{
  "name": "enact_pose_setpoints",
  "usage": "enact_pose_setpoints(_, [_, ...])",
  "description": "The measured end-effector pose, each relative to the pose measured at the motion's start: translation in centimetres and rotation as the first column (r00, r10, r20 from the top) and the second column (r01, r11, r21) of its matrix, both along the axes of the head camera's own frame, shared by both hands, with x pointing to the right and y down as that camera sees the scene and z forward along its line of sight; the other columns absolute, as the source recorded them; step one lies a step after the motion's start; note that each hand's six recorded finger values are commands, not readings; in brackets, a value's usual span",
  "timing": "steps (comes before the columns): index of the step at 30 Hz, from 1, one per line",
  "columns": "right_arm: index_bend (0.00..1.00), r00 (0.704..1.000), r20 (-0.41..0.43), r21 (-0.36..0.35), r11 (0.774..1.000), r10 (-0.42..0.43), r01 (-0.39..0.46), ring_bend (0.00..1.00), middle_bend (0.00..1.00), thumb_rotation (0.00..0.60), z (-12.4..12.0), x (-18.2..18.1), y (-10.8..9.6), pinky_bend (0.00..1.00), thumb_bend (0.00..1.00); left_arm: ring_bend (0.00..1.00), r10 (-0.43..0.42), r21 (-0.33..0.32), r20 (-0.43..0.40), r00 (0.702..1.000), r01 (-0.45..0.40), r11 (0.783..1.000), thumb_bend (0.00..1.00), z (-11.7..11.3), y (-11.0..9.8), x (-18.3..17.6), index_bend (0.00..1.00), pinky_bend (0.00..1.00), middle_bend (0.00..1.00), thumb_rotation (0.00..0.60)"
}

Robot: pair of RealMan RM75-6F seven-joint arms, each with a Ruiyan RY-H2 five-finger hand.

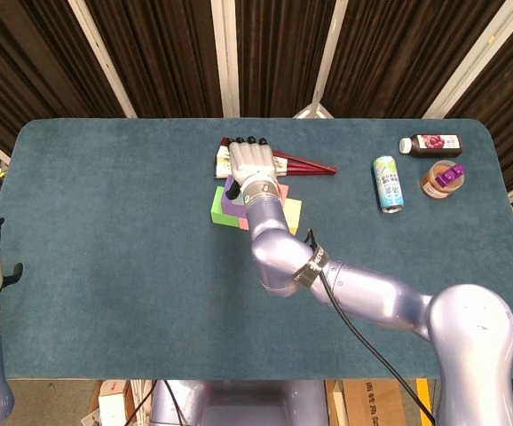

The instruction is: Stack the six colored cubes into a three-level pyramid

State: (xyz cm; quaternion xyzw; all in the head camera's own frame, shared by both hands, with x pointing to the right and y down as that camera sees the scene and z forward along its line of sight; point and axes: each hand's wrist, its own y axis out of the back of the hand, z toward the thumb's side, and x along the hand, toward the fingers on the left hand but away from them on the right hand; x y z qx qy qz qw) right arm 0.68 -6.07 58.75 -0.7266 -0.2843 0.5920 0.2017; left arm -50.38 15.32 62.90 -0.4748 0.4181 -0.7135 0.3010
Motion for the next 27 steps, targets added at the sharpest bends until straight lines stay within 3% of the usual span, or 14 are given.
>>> enact_pose_setpoints(9, [0.13, 0.999, 0.024, -0.013, 0.999, -0.030, 0.030, 0.00, 0.12, 0.600, -0.8, -0.4, 0.7, 0.00, 0.28, 0.00, -0.003, 0.010, -0.001, 1.000, 0.004, 1.000, 0.40, -0.1, -0.2, -0.2, 0.10, 0.00, 0.00, 0.600])
enact_pose_setpoints(19, [0.12, 0.988, 0.132, 0.014, 0.997, -0.083, 0.082, 0.00, 0.12, 0.600, -4.7, -0.2, 2.8, 0.00, 0.28, 0.00, 0.014, 0.047, -0.021, 1.000, -0.013, 0.999, 0.40, -0.5, -0.5, -0.1, 0.10, 0.00, 0.00, 0.600])
enact_pose_setpoints(23, [0.12, 0.980, 0.177, 0.071, 0.994, -0.095, 0.083, 0.00, 0.12, 0.600, -6.7, 1.8, 4.1, 0.00, 0.28, 0.00, 0.051, 0.065, -0.049, 0.998, -0.048, 0.997, 0.40, -0.5, -0.7, 0.5, 0.10, 0.00, 0.00, 0.600])
enact_pose_setpoints(27, [0.11, 0.970, 0.222, 0.178, 0.982, -0.101, 0.062, 0.00, 0.08, 0.600, -9.1, 5.8, 5.9, 0.00, 0.28, 0.00, 0.082, 0.070, -0.071, 0.994, -0.077, 0.995, 0.40, -0.4, -0.5, 1.0, 0.10, 0.00, 0.00, 0.600])
